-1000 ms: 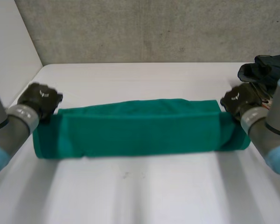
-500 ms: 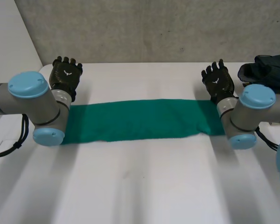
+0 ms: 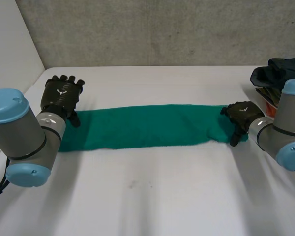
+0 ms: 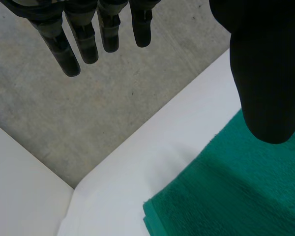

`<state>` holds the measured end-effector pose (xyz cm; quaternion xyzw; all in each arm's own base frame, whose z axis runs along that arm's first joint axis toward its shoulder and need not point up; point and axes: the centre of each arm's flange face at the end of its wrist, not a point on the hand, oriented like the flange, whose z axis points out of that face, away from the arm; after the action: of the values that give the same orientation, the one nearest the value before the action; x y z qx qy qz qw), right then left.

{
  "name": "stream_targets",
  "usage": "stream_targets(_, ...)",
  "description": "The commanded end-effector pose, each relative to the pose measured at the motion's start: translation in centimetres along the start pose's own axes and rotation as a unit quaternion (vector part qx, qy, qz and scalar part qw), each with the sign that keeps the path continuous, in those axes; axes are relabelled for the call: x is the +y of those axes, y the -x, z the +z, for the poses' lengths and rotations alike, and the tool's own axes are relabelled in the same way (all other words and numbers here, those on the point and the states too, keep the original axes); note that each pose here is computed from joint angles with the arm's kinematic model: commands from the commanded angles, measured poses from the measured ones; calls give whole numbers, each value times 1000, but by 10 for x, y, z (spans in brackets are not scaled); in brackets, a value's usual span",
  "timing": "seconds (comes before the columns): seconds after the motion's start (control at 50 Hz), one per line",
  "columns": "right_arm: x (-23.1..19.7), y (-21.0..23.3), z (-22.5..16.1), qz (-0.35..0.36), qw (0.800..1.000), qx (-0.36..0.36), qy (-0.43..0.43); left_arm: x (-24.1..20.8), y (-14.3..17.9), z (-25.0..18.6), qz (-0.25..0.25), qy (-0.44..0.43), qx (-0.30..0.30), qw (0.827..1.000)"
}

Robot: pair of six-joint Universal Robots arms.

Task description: Fold the laundry.

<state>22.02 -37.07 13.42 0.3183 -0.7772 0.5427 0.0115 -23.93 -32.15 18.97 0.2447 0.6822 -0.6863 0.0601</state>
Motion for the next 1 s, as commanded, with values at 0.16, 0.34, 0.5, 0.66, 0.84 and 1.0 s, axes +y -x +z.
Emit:
stream_targets(0.16,29,-42,0,-12,994,87,58,-1,1,-5,2,1,1,1000)
stream_targets(0.34,34,-108,-43,-61,981,169,74,-12,8,-18,1,-9,-6,1000)
stream_targets(0.5,54,-146,-52,-169,955,206,131,-12,13,-28,0,-7,-9,1000)
stream_targets(0.66,-35,-72,-48,-216,959,178,-47,-17,15,-30,-1,-14,-8,1000)
stream_targets(0.84,-101,117,-76,-262,916,-29,-301,-21,15,-33,-2,-21,-8,1000)
stream_targets(1.0,-82,225,-70,-275,881,-138,-360,-19,11,-35,-2,-16,-3,1000)
